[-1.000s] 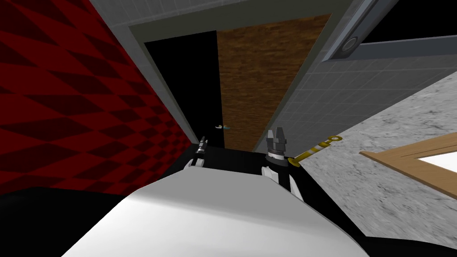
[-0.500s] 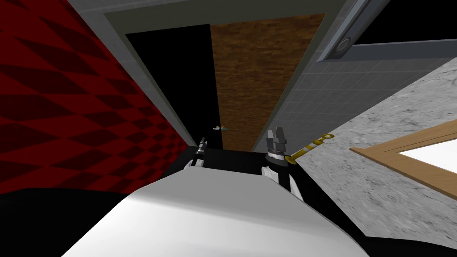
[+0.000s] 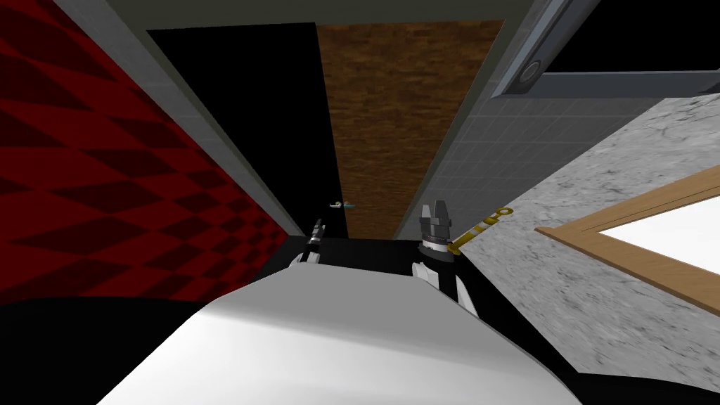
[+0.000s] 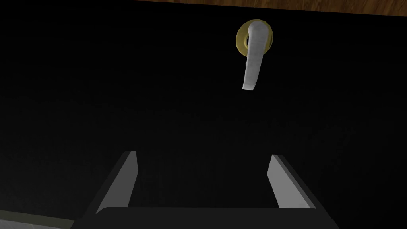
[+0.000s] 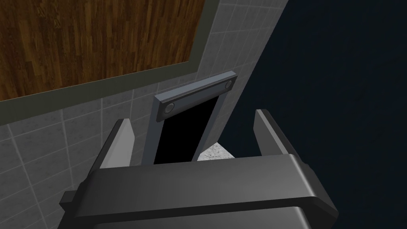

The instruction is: Pull the door open

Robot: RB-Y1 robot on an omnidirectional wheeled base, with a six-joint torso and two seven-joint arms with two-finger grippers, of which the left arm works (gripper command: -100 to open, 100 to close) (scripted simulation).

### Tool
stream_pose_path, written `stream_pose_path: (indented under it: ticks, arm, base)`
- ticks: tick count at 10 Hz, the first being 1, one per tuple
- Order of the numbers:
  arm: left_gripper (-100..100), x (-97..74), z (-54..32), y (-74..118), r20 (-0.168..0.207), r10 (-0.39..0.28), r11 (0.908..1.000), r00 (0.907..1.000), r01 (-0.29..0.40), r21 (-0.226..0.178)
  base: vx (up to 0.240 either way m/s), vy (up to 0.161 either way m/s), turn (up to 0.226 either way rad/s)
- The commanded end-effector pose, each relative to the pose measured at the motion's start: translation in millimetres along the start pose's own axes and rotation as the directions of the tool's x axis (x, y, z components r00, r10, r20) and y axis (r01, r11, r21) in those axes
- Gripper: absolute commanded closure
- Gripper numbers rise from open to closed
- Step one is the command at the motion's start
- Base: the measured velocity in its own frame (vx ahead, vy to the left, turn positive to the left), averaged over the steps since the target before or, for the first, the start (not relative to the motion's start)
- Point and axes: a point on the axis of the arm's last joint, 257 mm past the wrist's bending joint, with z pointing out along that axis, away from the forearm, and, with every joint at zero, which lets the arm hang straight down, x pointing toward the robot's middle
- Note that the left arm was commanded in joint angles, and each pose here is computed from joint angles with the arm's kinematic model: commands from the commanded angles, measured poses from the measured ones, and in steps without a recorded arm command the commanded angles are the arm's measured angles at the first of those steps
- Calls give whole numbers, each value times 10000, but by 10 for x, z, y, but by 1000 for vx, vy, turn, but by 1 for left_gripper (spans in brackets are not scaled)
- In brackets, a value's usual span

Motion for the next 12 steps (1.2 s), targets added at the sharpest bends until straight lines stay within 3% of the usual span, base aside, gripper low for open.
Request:
stream_pose_path:
  ticks: [1,6,12]
  arm:
    - [-100,-73,-24,95,102,-3,9998,9999,5,-204]
    - [-100,-262,-104,340,410,15,9973,9992,15,-739]
    - [-100,-416,-172,496,675,56,9938,9977,20,-1113]
  base:
    - [87,23,-117]
    - [94,22,-110]
    - [65,16,-75]
